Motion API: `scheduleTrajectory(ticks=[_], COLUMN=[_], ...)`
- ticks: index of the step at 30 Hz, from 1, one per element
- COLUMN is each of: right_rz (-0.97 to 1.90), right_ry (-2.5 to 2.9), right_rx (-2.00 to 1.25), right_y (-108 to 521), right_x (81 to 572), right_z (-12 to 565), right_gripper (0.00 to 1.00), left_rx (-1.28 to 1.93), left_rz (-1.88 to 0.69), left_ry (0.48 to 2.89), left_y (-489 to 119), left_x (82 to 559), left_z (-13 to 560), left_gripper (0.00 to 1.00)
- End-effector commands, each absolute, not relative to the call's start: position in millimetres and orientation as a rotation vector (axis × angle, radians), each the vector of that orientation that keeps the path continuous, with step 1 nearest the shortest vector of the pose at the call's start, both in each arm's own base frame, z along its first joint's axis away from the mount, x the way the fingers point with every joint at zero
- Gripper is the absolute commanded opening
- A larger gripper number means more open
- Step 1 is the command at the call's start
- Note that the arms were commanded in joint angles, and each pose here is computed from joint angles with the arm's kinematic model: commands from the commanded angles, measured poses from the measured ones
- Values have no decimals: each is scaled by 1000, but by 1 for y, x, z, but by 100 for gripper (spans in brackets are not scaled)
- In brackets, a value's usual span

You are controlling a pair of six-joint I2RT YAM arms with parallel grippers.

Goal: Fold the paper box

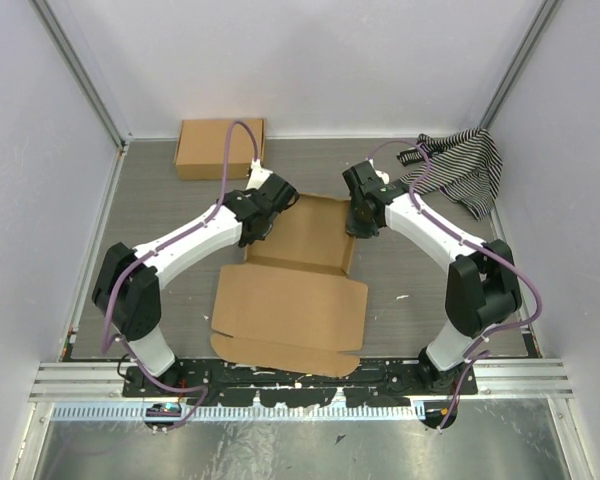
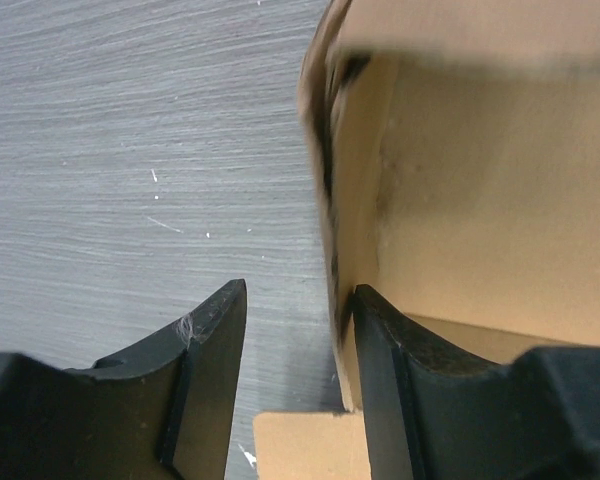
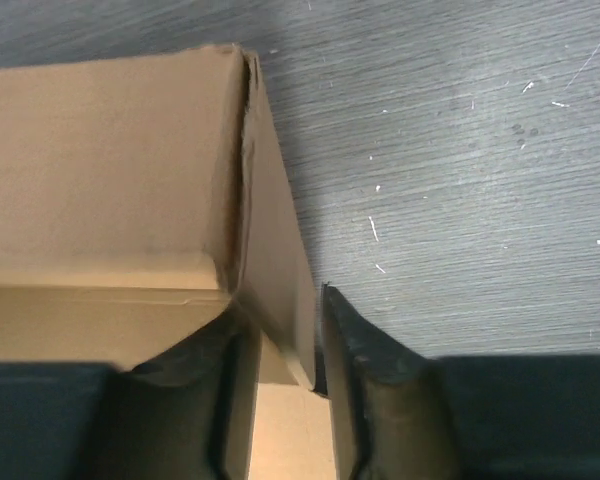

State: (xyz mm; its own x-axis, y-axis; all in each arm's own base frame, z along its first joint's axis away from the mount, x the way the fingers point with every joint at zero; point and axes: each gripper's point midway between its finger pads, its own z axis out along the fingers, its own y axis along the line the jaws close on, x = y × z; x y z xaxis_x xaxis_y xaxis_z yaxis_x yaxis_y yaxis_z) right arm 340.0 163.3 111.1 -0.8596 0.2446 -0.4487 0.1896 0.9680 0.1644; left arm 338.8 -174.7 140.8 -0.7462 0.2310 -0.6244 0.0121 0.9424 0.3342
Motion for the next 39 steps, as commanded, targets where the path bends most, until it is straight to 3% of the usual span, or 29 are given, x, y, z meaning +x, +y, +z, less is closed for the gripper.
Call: scheduleTrajectory(ticks=[1, 4, 8, 13, 20, 39], right_rz=[225, 213, 220, 362, 503, 648], right_ry=[2543, 2487, 2389, 2296, 2269, 2282], right_rx=[361, 322, 126, -392, -660, -839], right_y=[169, 167, 172, 222, 266, 312], right_x=[362, 372, 396, 441, 497, 489], right_z=[144, 167, 211, 239, 188, 108], right_gripper=[46, 58, 59, 59, 59, 59], left_rx=[141, 155, 187, 157, 128, -16], left_rz=[340, 258, 160, -58, -133, -18], left_ry=[2405, 2396, 2422, 2401, 2332, 2334], left_y=[-169, -174, -178, -178, -162, -123], left_x=[326, 325, 321, 310, 292, 269], left_z=[174, 194, 216, 240, 248, 235], left_gripper=[53, 54, 54, 55, 57, 57])
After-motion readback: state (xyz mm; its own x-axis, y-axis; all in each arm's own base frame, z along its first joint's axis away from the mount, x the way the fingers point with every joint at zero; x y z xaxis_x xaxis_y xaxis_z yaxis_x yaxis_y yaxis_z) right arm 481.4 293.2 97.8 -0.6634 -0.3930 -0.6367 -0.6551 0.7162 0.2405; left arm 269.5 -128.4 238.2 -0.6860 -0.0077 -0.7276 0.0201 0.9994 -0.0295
